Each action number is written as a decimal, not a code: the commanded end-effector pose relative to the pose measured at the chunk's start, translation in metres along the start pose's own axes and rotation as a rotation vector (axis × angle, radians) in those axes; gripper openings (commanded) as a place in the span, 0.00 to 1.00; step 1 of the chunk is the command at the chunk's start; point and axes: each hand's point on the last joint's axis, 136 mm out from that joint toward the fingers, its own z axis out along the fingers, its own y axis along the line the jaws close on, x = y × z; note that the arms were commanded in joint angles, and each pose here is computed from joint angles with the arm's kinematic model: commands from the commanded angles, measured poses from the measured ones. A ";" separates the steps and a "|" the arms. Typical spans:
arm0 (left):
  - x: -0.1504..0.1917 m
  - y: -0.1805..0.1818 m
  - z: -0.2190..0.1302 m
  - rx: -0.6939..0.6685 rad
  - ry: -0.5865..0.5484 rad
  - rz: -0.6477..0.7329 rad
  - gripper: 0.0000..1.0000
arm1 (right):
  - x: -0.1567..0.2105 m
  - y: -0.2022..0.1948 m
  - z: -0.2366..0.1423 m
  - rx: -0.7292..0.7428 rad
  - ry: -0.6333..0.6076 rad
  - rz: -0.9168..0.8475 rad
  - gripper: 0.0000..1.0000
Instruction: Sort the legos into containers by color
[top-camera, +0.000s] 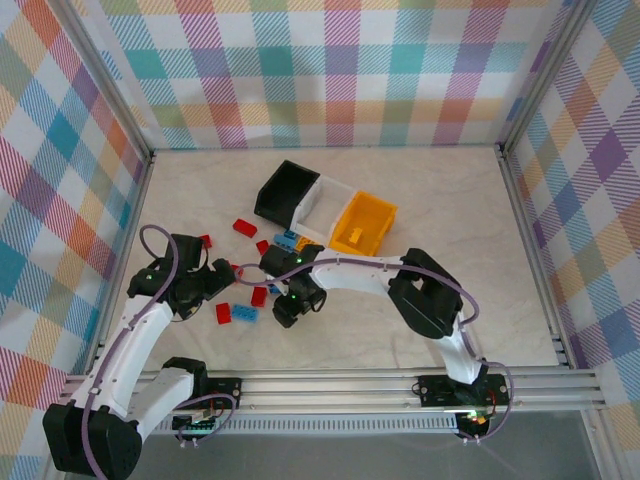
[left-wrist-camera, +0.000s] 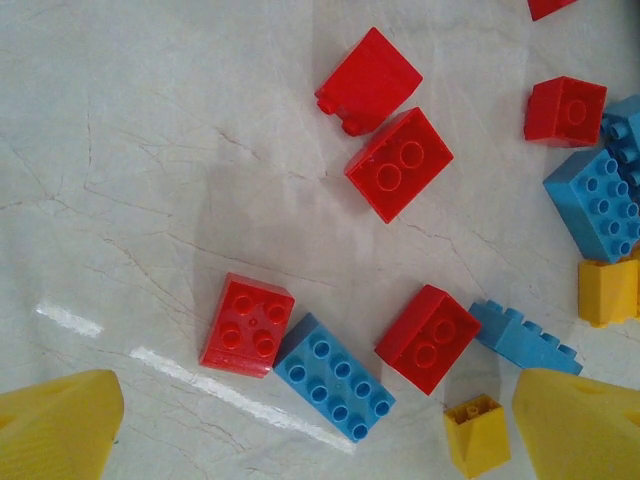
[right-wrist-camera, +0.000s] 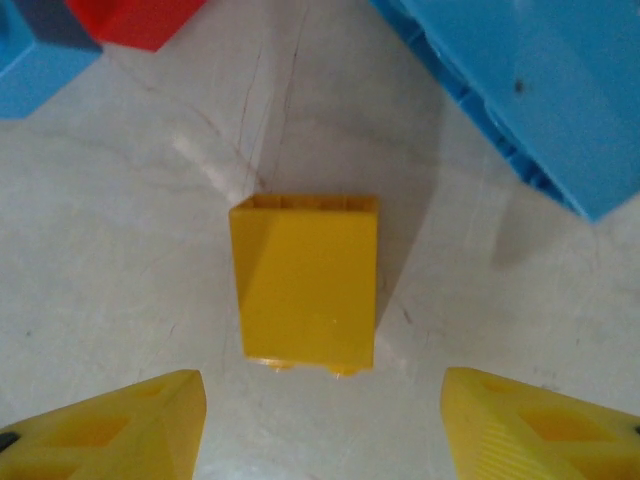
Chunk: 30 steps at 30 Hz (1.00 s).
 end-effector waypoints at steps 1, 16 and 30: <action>-0.004 0.004 -0.008 -0.016 -0.009 -0.021 1.00 | -0.011 -0.002 0.007 0.029 -0.008 -0.032 0.64; -0.001 0.009 -0.008 -0.031 0.002 -0.021 1.00 | -0.017 -0.020 0.024 0.136 0.019 -0.034 0.51; -0.005 0.000 -0.003 -0.009 0.013 -0.016 1.00 | -0.007 -0.025 -0.031 0.156 -0.051 0.015 0.31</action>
